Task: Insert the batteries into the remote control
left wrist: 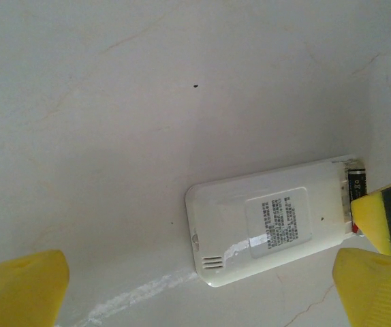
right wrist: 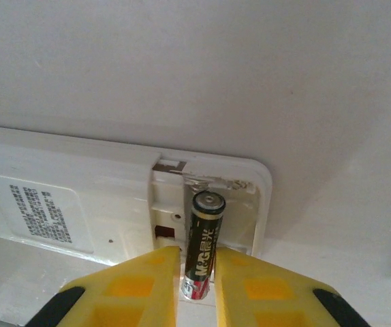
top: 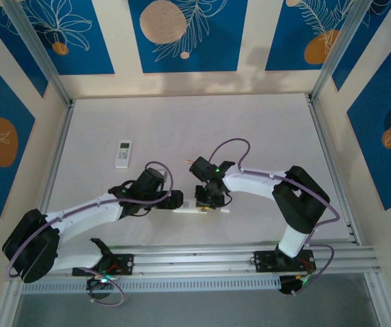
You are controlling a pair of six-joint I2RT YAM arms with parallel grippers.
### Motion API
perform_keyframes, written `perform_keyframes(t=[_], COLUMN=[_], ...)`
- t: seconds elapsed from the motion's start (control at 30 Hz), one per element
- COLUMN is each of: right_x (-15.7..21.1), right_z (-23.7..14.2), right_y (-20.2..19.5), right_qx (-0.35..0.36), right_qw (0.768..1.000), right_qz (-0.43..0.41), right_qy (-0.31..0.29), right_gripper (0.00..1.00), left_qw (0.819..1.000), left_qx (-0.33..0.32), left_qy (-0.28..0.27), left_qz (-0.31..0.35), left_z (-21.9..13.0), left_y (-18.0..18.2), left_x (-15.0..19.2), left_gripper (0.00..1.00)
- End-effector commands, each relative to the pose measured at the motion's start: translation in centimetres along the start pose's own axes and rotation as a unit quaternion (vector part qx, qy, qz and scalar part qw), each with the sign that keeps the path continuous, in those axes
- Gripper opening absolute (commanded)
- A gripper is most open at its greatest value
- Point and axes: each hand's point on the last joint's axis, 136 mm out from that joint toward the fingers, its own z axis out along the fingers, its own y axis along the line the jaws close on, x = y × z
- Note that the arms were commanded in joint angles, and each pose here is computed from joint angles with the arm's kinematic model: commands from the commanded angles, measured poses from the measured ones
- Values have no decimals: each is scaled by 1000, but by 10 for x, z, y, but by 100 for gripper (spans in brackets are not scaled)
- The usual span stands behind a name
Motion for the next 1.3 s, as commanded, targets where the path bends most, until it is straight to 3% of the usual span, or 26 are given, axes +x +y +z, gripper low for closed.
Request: perform_keyframes(t=[0.0,0.43,0.57,0.83,1.0,1.27], right_x=[8,22,16,7,10,8], right_z=[-5,-3,-5,-15,-6,6], right_y=[3,5,5,1,-2,-8], right_qx=[-3,5,7,15,19,34], right_qw=[1000,999,1000,1000,1000,999], right_qz=[-1,-6,-11,-11,-7,-3], right_qy=[13,35,19,-3,8,9], right_gripper=[19,18,23,23,20,16], left_qw=[1000,1000,1000,1000,997,995], left_qx=[16,17,15,20,64,37], left_qy=[-4,-2,-2,6,42,85], left_qz=[-7,-9,-10,-15,-22,-34], left_z=[0,2,3,7,19,35], left_y=[-7,-7,-6,-6,-22,-9], left_x=[-6,-5,-4,0,10,29], left_gripper=[99,99,99,99,92,79])
